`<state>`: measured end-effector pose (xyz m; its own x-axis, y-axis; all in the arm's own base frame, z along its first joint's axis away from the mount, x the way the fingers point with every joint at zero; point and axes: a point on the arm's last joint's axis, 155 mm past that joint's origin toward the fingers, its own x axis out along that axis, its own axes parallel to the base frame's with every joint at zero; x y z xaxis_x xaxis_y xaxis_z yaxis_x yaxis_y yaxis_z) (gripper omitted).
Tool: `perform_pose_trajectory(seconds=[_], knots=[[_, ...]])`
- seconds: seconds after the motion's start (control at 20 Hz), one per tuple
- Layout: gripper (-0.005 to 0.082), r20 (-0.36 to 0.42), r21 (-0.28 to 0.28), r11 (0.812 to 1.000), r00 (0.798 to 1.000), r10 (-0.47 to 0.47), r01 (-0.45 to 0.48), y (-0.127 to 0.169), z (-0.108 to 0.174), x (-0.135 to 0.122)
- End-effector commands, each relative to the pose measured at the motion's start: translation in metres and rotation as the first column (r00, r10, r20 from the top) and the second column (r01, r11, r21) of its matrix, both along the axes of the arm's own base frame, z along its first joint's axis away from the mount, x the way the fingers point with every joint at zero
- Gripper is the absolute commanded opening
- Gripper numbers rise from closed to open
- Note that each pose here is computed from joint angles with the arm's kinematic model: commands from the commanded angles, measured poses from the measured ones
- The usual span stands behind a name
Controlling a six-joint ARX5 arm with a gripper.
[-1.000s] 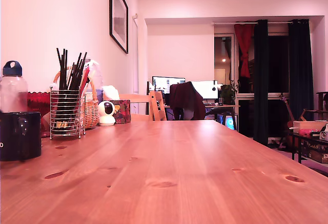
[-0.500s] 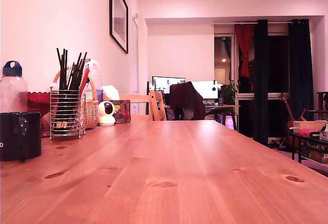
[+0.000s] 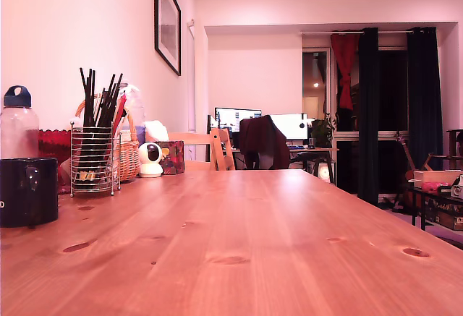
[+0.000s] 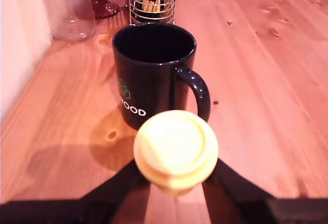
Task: Pick the coffee capsule and then drop it inside the coffee cup in front of you
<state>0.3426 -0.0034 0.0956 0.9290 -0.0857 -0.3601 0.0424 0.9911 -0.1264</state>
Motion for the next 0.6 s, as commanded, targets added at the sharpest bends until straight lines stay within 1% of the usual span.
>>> perform_pose_trajectory(seconds=[0.0, 0.3, 0.55], knots=[[0.0147, 0.015, -0.001, 1.000, 1.000, 0.004, -0.003, 0.001, 0.004, 0.001], [0.0147, 0.017, -0.001, 1.000, 1.000, 0.003, -0.003, 0.001, 0.005, 0.001], [0.0147, 0.030, -0.007, 1.000, 0.999, -0.016, 0.016, -0.002, 0.016, 0.008]])
